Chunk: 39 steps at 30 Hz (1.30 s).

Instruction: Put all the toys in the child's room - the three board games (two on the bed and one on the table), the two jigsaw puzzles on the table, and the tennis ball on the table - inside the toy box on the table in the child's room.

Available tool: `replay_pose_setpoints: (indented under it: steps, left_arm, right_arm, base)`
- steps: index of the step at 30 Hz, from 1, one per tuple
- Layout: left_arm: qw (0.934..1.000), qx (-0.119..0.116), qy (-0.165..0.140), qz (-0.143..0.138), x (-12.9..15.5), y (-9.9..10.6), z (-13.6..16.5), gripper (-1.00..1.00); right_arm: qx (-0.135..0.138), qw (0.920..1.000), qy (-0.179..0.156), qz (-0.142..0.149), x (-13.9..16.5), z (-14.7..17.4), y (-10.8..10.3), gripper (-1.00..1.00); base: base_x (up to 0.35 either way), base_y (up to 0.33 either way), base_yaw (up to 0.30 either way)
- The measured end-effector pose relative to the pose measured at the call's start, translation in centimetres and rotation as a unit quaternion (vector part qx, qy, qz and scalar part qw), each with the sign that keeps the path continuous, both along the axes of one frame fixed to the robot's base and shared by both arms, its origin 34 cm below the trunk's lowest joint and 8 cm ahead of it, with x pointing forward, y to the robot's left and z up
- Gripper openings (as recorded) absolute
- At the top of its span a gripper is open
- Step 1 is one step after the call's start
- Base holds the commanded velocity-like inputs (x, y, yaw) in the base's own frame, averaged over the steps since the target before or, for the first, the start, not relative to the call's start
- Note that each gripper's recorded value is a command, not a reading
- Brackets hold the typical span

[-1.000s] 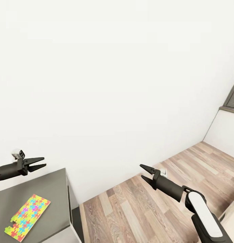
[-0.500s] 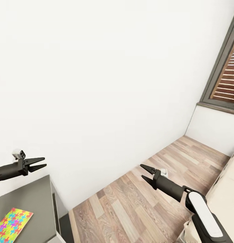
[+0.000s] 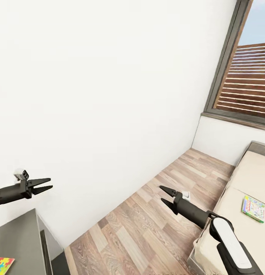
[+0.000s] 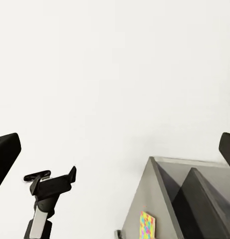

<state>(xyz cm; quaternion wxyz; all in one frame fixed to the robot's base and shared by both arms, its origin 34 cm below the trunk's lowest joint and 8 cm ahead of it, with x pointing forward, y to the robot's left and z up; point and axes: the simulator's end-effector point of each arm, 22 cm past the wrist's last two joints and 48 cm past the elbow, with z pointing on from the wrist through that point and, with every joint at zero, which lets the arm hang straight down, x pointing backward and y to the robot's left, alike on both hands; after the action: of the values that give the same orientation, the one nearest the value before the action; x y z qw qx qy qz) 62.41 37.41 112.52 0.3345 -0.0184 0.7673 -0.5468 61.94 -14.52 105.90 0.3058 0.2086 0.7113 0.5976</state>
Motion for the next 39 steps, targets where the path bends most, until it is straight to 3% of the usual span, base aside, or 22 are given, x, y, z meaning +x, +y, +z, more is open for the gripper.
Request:
replay_pose_setpoints:
  steps: [20,32,36,39]
  left_arm:
    - [1.0,-0.001,-0.001,0.0,0.0,-0.1,0.0,1.0]
    - [1.0,0.0,0.001,-0.001,0.1,-0.2,-0.2,1.0]
    - [0.9999,0.01,0.01,-0.002,0.1,-0.8,-1.3,1.0]
    - [0.9992,0.031,0.026,0.0,0.3,-1.2,-2.9,1.0]
  right_arm:
    - [-0.002,0.9998,0.0,-0.018,0.5,-0.4,-0.9,1.0]
    - [-0.004,0.9985,0.043,-0.034,0.4,-4.0,-2.5,1.0]
    - [-0.004,0.9975,0.052,-0.048,0.6,-4.7,-3.7,1.0]
    - [-0.005,0.9964,0.056,-0.063,0.9,-5.1,-4.8,1.0]
  base:
    - [0.0,0.0,-0.281]
    - [0.0,0.0,-0.281]
    - [0.0,0.0,-0.281]
    - [0.0,0.0,-0.281]
